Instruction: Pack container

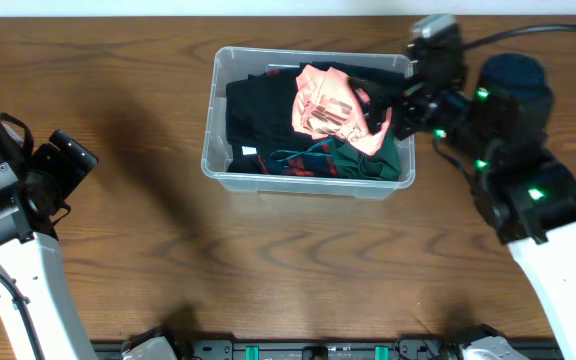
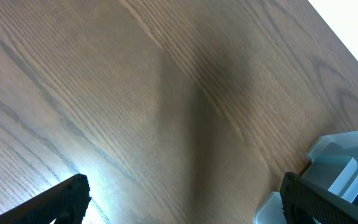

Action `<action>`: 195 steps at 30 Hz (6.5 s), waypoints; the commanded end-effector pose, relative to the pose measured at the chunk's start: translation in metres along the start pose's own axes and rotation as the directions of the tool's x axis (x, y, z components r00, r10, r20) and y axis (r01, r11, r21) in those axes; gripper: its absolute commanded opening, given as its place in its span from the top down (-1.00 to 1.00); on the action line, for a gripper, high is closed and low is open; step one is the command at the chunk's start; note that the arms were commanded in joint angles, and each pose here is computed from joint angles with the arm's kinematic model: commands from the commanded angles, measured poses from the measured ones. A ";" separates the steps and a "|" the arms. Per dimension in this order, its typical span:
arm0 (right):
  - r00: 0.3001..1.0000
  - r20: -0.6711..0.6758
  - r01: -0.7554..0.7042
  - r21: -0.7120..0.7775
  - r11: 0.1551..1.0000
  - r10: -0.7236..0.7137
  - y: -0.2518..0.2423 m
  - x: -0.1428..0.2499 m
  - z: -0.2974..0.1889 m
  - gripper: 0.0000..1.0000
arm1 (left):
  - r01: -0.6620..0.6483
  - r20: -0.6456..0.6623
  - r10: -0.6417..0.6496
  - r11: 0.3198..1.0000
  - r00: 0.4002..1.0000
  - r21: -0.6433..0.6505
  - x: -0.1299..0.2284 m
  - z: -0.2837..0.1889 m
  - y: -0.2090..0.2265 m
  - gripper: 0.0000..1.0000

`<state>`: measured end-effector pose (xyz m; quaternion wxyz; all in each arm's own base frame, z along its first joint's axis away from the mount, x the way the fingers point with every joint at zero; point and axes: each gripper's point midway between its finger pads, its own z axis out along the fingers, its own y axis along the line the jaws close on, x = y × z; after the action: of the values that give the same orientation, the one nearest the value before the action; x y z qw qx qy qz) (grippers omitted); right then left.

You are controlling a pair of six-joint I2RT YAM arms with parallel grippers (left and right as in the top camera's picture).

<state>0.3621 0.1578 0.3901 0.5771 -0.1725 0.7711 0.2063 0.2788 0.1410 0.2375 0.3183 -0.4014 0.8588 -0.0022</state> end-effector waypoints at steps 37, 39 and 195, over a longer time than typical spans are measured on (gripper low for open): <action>0.999 -0.018 0.039 0.487 0.872 -0.035 -0.081 0.193 -0.149 -0.98 | -0.018 -0.001 0.018 1.000 1.000 -0.016 0.000 0.001 0.004 -0.96; 0.999 -0.022 0.039 0.487 0.873 -0.033 -0.081 0.206 -0.148 -0.98 | -0.018 -0.001 0.018 1.000 1.000 -0.016 0.000 0.001 0.004 -0.96; 0.996 -0.092 0.033 0.483 0.875 0.013 -0.091 0.304 -0.127 -0.99 | -0.604 0.470 0.433 0.733 0.769 0.314 0.197 0.036 -0.016 -0.96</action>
<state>0.2204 0.0069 0.1178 0.5631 -0.0375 0.8256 -0.0030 0.2155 0.0032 0.1116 0.5469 -0.0489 0.8350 -0.0351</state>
